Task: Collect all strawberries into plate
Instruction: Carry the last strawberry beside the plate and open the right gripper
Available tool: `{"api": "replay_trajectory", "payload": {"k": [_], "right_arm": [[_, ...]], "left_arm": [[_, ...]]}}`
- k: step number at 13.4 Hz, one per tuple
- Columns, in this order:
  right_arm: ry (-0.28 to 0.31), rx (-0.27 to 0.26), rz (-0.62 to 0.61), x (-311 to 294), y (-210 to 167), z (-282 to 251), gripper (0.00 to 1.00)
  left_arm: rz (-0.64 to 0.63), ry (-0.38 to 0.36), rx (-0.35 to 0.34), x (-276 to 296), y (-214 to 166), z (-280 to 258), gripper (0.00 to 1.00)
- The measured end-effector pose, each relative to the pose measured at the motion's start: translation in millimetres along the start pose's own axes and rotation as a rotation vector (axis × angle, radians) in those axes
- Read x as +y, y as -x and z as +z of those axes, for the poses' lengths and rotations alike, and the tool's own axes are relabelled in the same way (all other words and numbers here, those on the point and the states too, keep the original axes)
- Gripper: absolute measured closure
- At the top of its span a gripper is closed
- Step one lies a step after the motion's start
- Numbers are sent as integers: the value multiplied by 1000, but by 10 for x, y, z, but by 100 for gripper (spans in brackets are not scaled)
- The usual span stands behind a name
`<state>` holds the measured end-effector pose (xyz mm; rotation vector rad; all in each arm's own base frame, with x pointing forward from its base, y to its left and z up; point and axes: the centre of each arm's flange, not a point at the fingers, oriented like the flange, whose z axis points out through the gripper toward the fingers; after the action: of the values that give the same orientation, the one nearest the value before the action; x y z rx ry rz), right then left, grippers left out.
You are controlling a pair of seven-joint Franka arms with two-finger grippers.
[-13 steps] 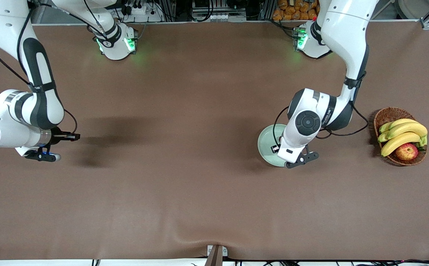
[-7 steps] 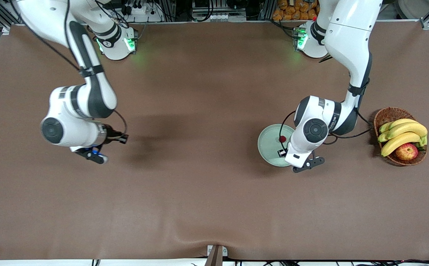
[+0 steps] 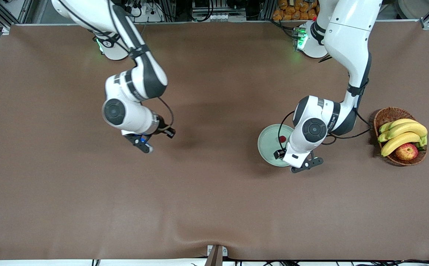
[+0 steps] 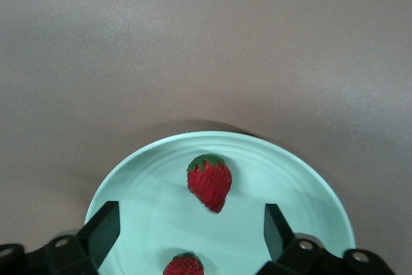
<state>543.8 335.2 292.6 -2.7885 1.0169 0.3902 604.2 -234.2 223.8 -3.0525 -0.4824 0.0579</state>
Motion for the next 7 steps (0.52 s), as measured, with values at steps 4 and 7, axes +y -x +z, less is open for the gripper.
{"api": "replay_trajectory", "payload": {"k": [4, 7], "right_arm": [[-12, 45, 126, -545, 615, 614, 68], [-44, 94, 170, -773, 865, 1076, 68]], "left_arm": [[38, 30, 27, 210, 143, -265, 0], [70, 54, 33, 398, 267, -376, 0]]}}
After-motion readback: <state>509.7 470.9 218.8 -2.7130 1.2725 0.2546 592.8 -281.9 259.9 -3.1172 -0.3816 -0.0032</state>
